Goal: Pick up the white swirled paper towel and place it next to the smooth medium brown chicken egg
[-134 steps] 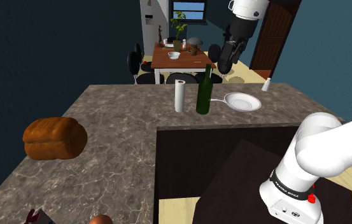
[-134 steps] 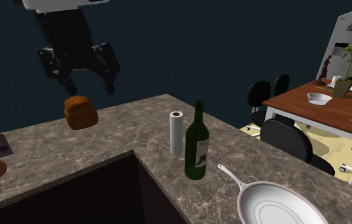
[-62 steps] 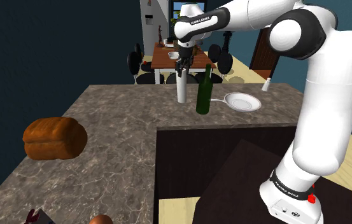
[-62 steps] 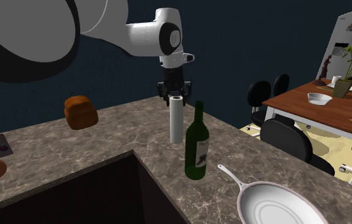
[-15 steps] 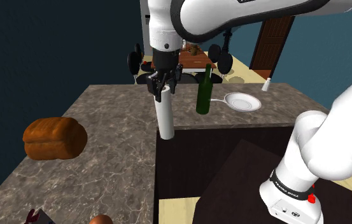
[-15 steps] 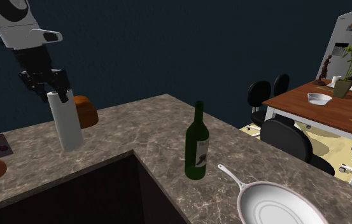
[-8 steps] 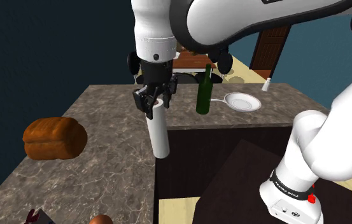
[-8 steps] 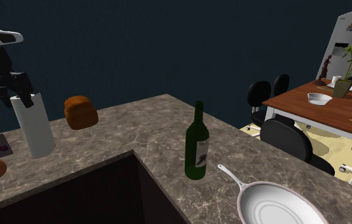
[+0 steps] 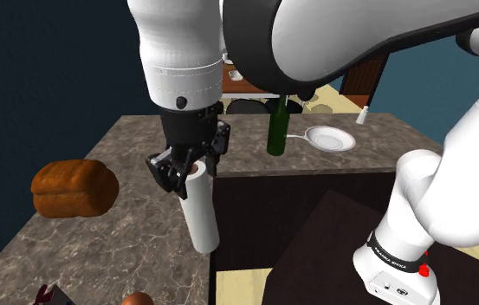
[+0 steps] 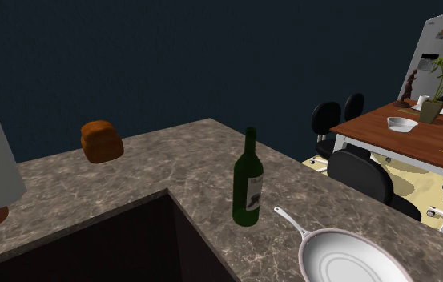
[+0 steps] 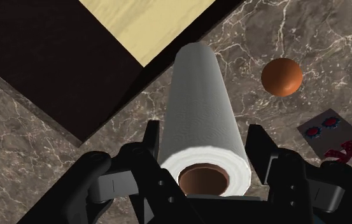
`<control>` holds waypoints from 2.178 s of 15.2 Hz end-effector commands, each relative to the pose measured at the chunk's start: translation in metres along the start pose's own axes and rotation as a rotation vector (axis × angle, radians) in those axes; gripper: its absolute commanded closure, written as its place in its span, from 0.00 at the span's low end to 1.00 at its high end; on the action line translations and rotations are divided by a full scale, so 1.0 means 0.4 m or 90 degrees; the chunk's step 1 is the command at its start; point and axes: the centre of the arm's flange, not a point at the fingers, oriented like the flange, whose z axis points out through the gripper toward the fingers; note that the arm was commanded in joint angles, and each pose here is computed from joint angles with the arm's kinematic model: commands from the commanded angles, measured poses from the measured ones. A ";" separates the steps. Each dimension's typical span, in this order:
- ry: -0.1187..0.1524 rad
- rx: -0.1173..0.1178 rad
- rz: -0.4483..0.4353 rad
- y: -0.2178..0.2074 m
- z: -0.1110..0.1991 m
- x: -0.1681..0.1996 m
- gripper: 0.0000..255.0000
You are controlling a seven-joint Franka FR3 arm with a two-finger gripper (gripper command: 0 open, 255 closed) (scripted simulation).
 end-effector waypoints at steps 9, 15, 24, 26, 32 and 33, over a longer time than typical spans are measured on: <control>0.000 0.000 0.001 -0.286 -0.033 -0.159 1.00; 0.000 0.000 0.001 -0.386 -0.007 -0.218 1.00; 0.000 0.000 0.001 -0.394 0.111 -0.230 1.00; 0.000 0.000 0.001 -0.396 0.137 -0.233 1.00; 0.000 0.000 0.001 -0.402 0.216 -0.241 1.00; 0.000 0.000 0.001 -0.403 0.229 -0.243 1.00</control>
